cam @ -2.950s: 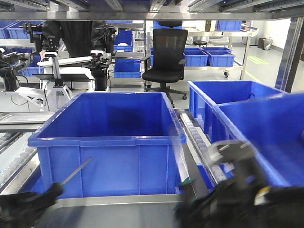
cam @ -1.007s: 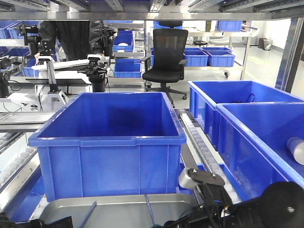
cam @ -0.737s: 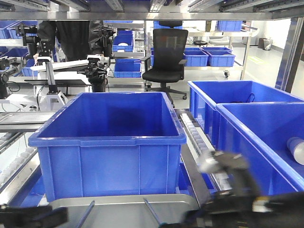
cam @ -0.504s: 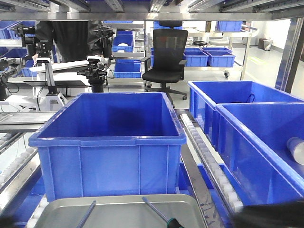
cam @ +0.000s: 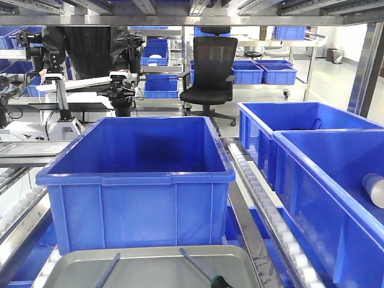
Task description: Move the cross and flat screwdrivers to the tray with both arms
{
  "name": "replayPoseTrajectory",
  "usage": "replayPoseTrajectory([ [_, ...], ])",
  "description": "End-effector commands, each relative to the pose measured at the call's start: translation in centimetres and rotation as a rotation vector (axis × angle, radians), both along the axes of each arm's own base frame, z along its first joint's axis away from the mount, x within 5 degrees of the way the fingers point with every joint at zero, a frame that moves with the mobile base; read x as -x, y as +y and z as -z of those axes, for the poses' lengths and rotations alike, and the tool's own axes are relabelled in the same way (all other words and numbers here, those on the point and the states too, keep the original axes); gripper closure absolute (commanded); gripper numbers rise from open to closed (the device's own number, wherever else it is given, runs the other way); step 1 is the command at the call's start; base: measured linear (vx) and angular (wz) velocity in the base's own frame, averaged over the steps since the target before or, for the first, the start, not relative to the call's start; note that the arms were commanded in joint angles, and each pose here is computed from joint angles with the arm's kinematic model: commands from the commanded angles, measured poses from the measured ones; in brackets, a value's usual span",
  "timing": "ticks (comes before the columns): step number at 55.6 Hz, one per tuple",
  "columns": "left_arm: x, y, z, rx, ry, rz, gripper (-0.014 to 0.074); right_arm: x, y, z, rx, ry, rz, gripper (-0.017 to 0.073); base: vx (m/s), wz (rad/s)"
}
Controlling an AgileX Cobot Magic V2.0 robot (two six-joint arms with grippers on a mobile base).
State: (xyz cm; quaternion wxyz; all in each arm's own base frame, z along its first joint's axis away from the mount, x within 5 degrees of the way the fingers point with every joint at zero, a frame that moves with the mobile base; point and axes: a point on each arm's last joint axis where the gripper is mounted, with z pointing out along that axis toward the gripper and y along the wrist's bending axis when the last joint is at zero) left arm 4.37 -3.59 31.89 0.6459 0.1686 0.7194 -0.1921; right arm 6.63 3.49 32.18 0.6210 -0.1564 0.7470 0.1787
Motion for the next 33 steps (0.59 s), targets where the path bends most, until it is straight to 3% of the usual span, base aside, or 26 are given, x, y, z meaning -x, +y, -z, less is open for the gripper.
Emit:
replayPoseTrajectory([
  [1, -0.2, 0.2, -1.4, 0.071, -0.059, -0.029, 0.0591, -0.1, 0.0, -1.4, -0.033, -0.081, 0.001, 0.0567, 0.00, 0.00],
  [21, -0.4, 0.3, -0.9, 0.058, -0.060, -0.042, 0.0591, -0.1, 0.0, -1.4, -0.031, -0.082, 0.001, 0.0567, 0.00, 0.00],
  [24, -0.7, 0.9, 0.0, -0.078, -0.123, -0.114, 0.0591, -0.1, 0.0, -1.4, -0.031, -0.082, 0.001, 0.0567, 0.00, 0.00],
  [27, -1.0, 1.5, 1.3, -0.140, -0.160, -0.196, 0.0591, -0.1, 0.0, -1.4, -0.031, -0.082, 0.001, 0.0567, 0.00, 0.01],
  [31, -1.1, 2.4, 4.1, -0.154, -0.194, -0.324, 0.0591, -0.1, 0.0, -1.4, -0.031, -0.082, 0.001, 0.0567, 0.00, 0.02],
  [33, -1.2, 2.7, 5.2, -0.128, -0.214, -0.383, 0.0591, -0.1, 0.0, -1.4, -0.031, -0.082, 0.001, 0.0567, 0.00, 0.01],
])
